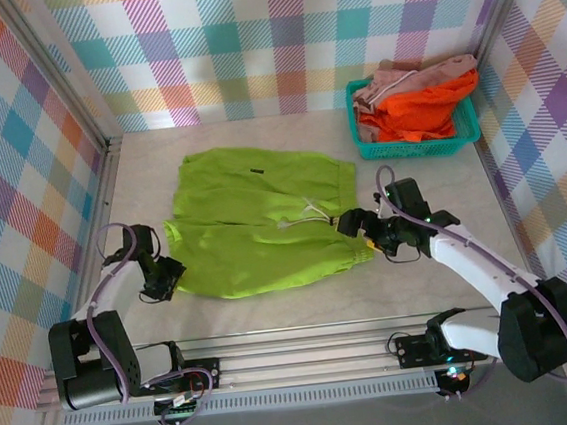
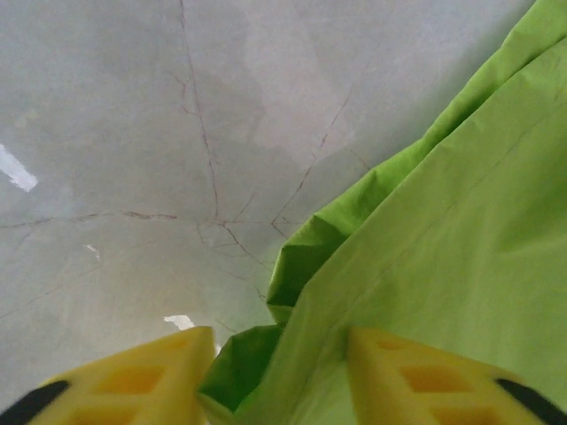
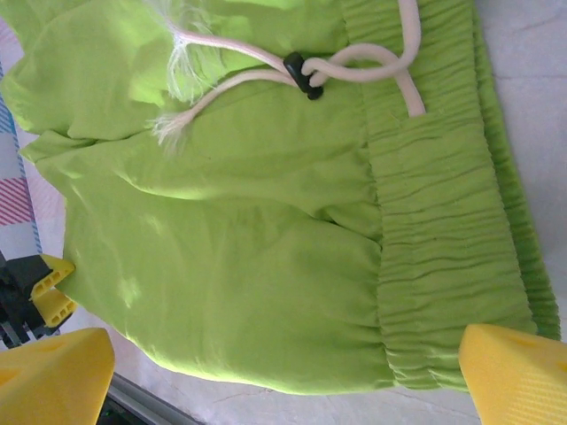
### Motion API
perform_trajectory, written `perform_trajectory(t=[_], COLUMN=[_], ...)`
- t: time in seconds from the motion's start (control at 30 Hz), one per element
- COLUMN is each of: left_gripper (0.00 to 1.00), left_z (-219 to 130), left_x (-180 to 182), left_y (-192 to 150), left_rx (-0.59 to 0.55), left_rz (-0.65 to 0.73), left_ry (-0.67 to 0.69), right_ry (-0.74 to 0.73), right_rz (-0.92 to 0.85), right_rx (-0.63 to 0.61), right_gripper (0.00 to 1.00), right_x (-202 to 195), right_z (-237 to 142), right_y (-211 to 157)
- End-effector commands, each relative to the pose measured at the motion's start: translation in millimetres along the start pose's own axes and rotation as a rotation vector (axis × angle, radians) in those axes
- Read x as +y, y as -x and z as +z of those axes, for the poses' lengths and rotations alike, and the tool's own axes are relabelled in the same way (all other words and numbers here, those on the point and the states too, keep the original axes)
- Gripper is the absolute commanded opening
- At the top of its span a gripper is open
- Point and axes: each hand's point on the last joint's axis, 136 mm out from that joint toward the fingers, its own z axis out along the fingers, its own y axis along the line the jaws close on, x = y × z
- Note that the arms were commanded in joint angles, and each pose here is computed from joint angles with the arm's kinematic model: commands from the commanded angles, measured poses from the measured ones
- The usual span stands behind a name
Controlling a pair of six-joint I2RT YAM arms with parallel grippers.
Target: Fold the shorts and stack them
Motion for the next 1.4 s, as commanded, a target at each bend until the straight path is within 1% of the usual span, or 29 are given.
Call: perform_trajectory(t=[0.0, 0.07, 0.13, 0.17, 0.2, 0.27, 0.37, 0.43, 0.63, 0.7, 1.0, 1.27, 1.37], left_gripper=[0.31, 0.18, 0.08, 0.04, 0.02, 0.02, 0.02, 0.02, 0.01, 0.01, 0.01, 0.01, 0.01], left_z=[-1, -14, -31, -42, -52, -71, -85, -86, -71, -68, -64, -58, -57], left_x=[-4, -11, -19, -24, -30, -39, -45, -47, -39, -38, -38, -35, -34], left_y=[-2, 4, 11, 15, 18, 22, 23, 20, 13, 12, 13, 10, 10], left_rx=[0.009, -0.014, -0.047, -0.068, -0.085, -0.116, -0.133, -0.124, -0.089, -0.086, -0.086, -0.075, -0.074], left_rz=[0.020, 0.041, 0.062, 0.074, 0.085, 0.105, 0.115, 0.114, 0.105, 0.104, 0.106, 0.105, 0.105], left_ry=[-0.008, -0.012, -0.026, -0.040, -0.055, -0.085, -0.118, -0.132, -0.124, -0.120, -0.120, -0.114, -0.115], right_ry=[0.001, 0.000, -0.013, -0.030, -0.044, -0.077, -0.099, -0.101, -0.008, 0.002, 0.031, 0.018, 0.010], right_rz=[0.064, 0.096, 0.124, 0.139, 0.151, 0.185, 0.249, 0.309, 0.501, 0.516, 0.526, 0.525, 0.534], right_rx=[0.030, 0.029, 0.021, 0.017, 0.012, -0.004, -0.023, -0.029, -0.027, -0.021, 0.027, 0.048, 0.063], right_gripper=[0.97, 0.95, 0.93, 0.92, 0.91, 0.89, 0.85, 0.83, 0.70, 0.67, 0.64, 0.54, 0.47], right_x=[-9, -15, -22, -27, -31, -42, -51, -56, -56, -55, -44, -37, -36], right_z=[-2, -1, -2, -2, -2, -3, -2, 1, 18, 20, 35, 47, 54], right_y=[-15, -20, -24, -27, -28, -31, -33, -35, -39, -39, -36, -32, -33])
